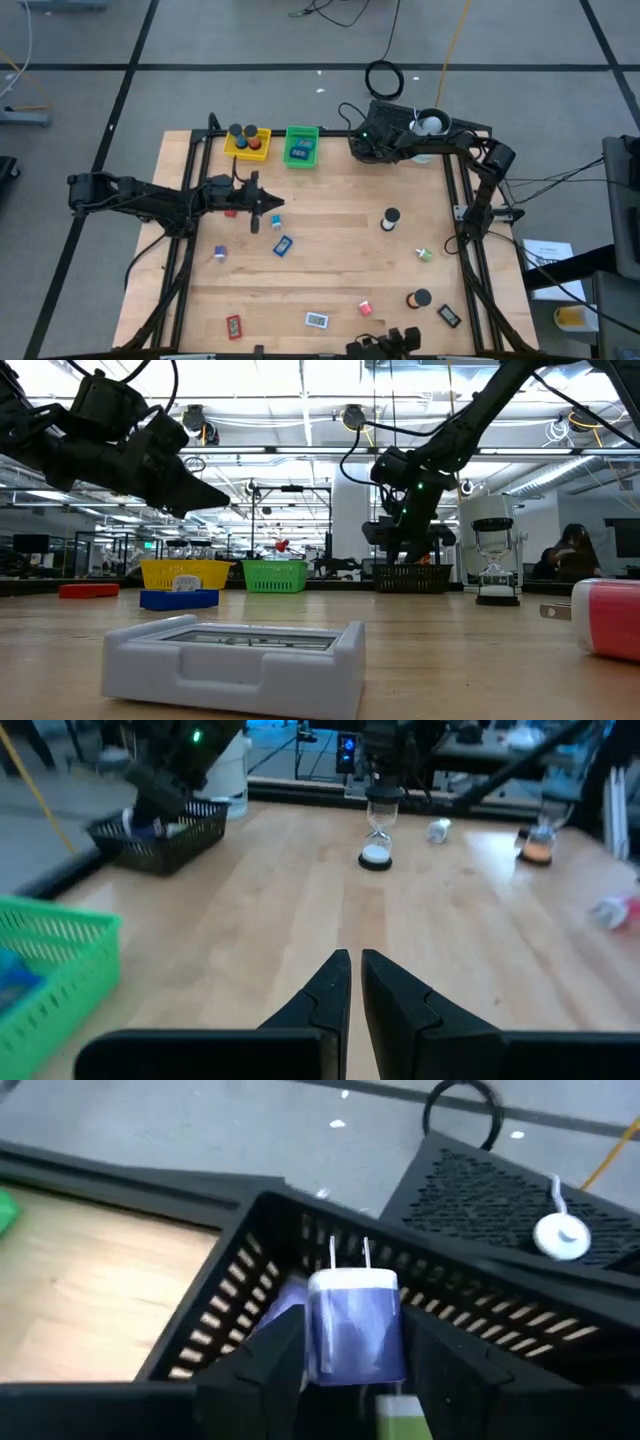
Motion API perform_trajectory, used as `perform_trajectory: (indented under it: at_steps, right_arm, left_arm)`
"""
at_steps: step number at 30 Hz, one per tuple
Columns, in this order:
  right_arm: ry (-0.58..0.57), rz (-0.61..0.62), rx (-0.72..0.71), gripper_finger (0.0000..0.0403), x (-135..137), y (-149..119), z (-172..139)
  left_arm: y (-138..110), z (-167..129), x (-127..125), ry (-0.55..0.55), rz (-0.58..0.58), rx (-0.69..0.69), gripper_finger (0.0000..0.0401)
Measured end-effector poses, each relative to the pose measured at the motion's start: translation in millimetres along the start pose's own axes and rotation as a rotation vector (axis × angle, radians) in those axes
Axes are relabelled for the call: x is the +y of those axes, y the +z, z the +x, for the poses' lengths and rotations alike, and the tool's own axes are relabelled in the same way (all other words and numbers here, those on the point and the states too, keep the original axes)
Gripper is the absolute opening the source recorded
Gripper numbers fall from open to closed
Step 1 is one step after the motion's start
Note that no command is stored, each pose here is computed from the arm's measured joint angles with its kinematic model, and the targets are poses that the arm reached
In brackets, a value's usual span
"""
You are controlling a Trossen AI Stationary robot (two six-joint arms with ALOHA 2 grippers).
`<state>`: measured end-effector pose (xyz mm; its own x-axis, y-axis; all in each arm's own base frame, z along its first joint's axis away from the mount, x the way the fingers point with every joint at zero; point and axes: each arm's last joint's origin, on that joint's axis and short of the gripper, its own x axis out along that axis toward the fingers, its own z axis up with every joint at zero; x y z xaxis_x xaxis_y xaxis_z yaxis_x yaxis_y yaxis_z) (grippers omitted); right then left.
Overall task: Pick & Place Office items
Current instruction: Put the right blue charger adapter into the black bin
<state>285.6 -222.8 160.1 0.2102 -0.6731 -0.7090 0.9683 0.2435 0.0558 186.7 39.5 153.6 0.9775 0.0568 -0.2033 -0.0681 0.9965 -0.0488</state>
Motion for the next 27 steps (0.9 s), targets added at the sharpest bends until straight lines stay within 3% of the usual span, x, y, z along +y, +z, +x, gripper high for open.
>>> perform_trajectory:
  at_steps: [6, 11, 15, 19, 23, 27]
  right_arm:
    - [-0.016, -0.046, -0.038, 0.0211, 0, 6, -10]
    - [0.034, -0.146, -0.073, 0.0209, 7, 12, -40]
    - [0.117, -0.283, -0.138, 0.0165, 20, 3, -74]
    - [0.212, -0.388, -0.243, 0.0103, 31, -30, -98]
    - [0.35, -0.405, -0.364, 0.004, 30, -65, -112]
    - [0.593, -0.363, -0.449, 0.0005, 20, -92, -119]
  left_arm:
    - [5, 2, 0, 0.0, 0.005, -0.02, 0.0037]
    - [6, 2, 0, -0.002, 0.011, -0.031, 0.0037]
    - [6, 2, 0, -0.003, -0.014, -0.027, 0.0037]
    - [5, 2, 0, -0.002, -0.014, -0.022, 0.0037]
    - [5, 2, -1, 0.022, -0.013, -0.02, 0.0037]
    - [4, 3, -4, 0.058, -0.009, -0.014, 0.0037]
